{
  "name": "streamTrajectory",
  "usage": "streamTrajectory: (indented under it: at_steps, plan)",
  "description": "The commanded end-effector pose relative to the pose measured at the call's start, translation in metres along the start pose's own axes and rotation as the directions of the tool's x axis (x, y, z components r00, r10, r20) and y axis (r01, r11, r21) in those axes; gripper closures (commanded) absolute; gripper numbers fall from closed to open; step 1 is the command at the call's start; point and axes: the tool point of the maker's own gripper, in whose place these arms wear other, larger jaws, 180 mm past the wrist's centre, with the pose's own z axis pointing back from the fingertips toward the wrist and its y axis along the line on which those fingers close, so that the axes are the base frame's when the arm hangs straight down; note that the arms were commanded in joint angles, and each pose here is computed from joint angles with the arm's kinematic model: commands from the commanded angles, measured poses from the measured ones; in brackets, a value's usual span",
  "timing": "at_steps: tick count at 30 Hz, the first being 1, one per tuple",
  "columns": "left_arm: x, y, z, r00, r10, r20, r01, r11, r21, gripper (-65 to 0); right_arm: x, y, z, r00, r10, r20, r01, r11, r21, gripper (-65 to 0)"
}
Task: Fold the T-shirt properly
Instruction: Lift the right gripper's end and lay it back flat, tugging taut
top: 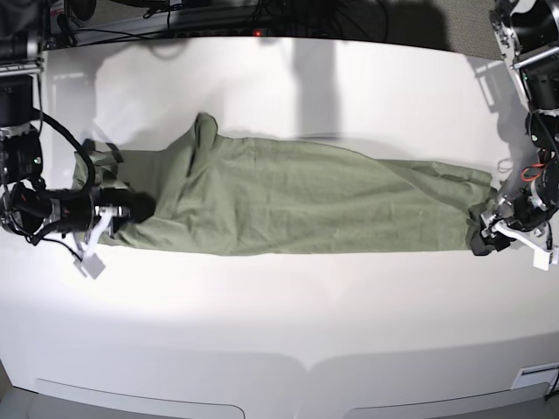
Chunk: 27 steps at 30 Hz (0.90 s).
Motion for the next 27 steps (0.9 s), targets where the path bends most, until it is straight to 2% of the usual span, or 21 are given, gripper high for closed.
streamTrajectory:
  at_steps: [1,6,9,15,26,27]
  plan:
    - [0.027,-0.003,0.004,0.998,-0.019,0.067,0.02,1.0,-0.012,-45.1,0.029,-0.005,0.015,0.995,0.032,0.09,-0.029,0.999,-0.037,0.0]
    - [0.027,-0.003,0.004,0.998,-0.018,0.067,0.019,1.0,-0.012,-45.1,0.059,-0.035,0.037,0.965,0.03,0.26,0.017,0.984,-0.179,0.0]
    - [0.028,-0.003,0.004,0.998,-0.018,0.068,0.019,1.0,-0.012,-45.1,0.061,-0.051,0.05,0.954,0.025,0.3,0.052,0.968,-0.245,0.0]
    - [0.027,-0.003,0.004,0.998,-0.018,0.068,0.019,1.0,-0.013,-45.1,0.054,-0.067,0.053,0.959,0.034,0.282,0.063,0.943,-0.327,0.0]
    - [0.027,-0.003,0.004,0.998,-0.018,0.068,0.019,1.0,-0.012,-45.1,0.048,-0.067,0.051,0.968,0.023,0.252,0.062,0.943,-0.327,0.0]
    - [0.027,-0.003,0.004,0.998,-0.019,0.068,0.02,1.0,-0.012,-45.1,0.047,-0.067,0.051,0.969,0.021,0.246,0.063,0.943,-0.327,-2.8]
